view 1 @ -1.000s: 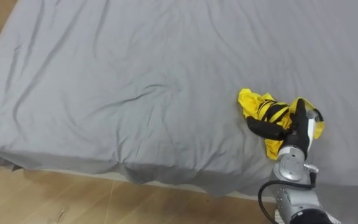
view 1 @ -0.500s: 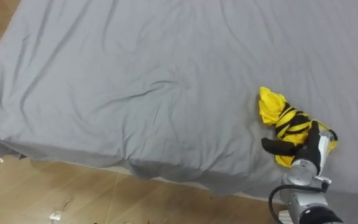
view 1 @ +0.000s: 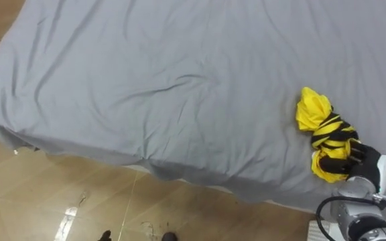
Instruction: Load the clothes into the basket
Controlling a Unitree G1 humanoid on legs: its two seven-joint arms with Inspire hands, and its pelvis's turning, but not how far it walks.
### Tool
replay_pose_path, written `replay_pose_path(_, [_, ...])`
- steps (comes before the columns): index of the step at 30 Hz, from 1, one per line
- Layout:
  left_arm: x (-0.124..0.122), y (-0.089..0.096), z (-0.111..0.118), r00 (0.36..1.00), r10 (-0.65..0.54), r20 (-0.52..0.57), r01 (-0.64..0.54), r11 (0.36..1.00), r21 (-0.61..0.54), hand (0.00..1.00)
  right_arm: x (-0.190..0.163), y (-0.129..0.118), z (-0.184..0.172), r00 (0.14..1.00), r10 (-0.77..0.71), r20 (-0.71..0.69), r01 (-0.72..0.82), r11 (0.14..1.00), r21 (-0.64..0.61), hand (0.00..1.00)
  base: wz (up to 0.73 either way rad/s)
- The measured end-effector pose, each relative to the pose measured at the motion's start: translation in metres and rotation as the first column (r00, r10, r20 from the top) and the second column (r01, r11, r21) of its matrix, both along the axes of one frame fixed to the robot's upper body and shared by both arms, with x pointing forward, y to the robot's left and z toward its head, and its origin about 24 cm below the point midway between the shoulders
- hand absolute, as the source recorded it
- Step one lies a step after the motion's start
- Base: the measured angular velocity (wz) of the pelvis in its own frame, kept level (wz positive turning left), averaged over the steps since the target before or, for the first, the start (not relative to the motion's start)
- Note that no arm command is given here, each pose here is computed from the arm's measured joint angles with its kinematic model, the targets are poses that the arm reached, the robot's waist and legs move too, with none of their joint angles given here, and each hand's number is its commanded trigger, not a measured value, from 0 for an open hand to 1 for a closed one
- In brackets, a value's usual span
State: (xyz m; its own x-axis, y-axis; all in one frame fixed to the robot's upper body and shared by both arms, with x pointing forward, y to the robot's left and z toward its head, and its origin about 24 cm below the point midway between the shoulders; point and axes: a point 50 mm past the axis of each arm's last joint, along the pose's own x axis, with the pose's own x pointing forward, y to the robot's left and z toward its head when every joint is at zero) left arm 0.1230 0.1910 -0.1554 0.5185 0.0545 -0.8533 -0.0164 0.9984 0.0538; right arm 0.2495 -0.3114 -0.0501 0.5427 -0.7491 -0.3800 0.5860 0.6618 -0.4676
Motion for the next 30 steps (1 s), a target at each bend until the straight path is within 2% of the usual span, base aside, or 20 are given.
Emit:
replay_pose_path(20, [-0.001, -0.001, 0.0, 0.999, 0.052, 0.001, -0.052, 0.999, -0.012, 0.0, 0.003, 0.0, 0.003, 0.994, -0.08, 0.067, 0.075, 0.994, 0.081, 1.0, -0.02])
replay_pose_path(26, [-0.002, 0.004, 0.0, 0.998, 0.06, -0.002, -0.06, 0.998, 0.006, 0.0, 0.015, 0.006, 0.016, 0.97, -0.105, 0.218, 0.065, 0.981, 0.184, 1.0, -0.02])
replay_pose_path(30, [-0.017, 0.011, -0.003, 0.993, 0.114, -0.027, -0.113, 0.993, 0.019, 0.0, 0.002, 0.016, 0.01, 0.963, -0.071, 0.258, 0.015, 0.977, 0.211, 1.0, 0.01])
